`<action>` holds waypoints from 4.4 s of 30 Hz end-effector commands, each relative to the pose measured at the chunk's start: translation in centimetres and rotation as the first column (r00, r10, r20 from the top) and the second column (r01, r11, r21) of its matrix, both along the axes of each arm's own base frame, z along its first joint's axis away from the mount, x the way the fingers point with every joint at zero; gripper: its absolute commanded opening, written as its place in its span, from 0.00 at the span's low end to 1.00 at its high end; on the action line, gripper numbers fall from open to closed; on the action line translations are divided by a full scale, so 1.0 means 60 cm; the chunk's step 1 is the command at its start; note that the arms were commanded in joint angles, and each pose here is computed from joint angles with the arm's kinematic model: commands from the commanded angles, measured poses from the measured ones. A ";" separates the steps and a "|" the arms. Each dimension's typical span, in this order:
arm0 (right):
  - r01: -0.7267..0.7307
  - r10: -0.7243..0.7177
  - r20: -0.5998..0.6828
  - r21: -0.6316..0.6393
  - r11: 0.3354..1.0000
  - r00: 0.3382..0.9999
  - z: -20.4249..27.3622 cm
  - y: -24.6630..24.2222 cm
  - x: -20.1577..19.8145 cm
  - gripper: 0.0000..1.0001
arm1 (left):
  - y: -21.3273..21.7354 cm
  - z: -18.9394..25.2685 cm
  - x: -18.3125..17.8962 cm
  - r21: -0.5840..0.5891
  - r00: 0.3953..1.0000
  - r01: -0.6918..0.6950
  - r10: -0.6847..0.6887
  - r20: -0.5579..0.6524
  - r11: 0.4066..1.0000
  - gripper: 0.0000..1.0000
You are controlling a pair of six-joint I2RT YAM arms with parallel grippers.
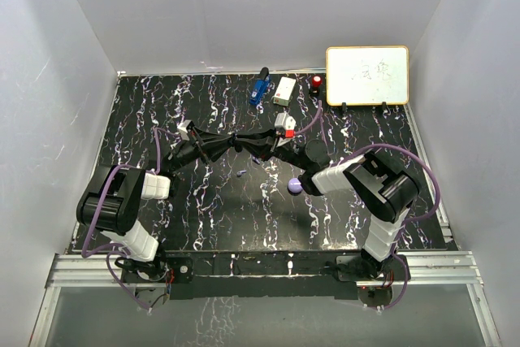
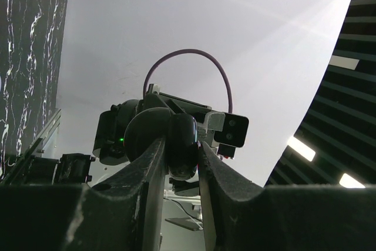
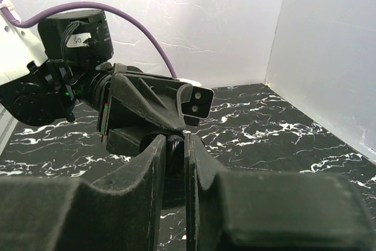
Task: Insert the wireless bluetooth earbuds into the charging case
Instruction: Place the earbud in the charging case, then close the charging case.
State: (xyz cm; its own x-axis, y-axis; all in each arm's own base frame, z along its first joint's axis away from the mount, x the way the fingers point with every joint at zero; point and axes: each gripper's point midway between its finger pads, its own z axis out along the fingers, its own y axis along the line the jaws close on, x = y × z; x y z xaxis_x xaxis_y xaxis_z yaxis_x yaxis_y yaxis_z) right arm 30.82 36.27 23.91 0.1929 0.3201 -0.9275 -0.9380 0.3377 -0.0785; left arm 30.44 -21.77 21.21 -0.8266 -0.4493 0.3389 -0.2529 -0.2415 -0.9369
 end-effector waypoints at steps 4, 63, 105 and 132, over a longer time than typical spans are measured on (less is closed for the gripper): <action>-0.021 -0.047 0.287 0.231 0.973 0.957 0.143 -0.045 -0.051 0.09 | 0.004 0.096 -0.020 -0.075 0.966 0.006 0.013 0.257 0.997 0.00; 0.603 -0.649 -0.196 -0.249 0.758 0.735 -0.046 -0.054 0.055 0.77 | -0.009 0.037 0.063 0.095 0.974 -0.141 0.121 0.193 0.985 0.00; 0.740 -0.762 -0.161 -0.182 0.647 0.627 -0.016 -0.092 0.106 0.83 | -0.003 0.031 0.025 0.074 0.980 -0.121 0.108 0.169 0.990 0.00; 0.710 -0.820 -0.300 -0.411 0.572 0.487 -0.055 -0.189 0.055 0.98 | 0.059 -0.177 0.109 0.391 0.975 -0.220 0.214 0.059 0.894 0.00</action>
State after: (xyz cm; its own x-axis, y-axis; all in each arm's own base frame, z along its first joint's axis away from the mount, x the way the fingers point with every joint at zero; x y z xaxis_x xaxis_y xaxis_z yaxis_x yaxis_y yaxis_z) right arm 34.98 25.85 20.93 -0.1110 0.0171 -0.9937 -0.2627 0.9638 0.0459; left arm 35.85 -19.05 10.72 -0.6945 -0.6910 0.2005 -0.2789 0.0017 -0.9603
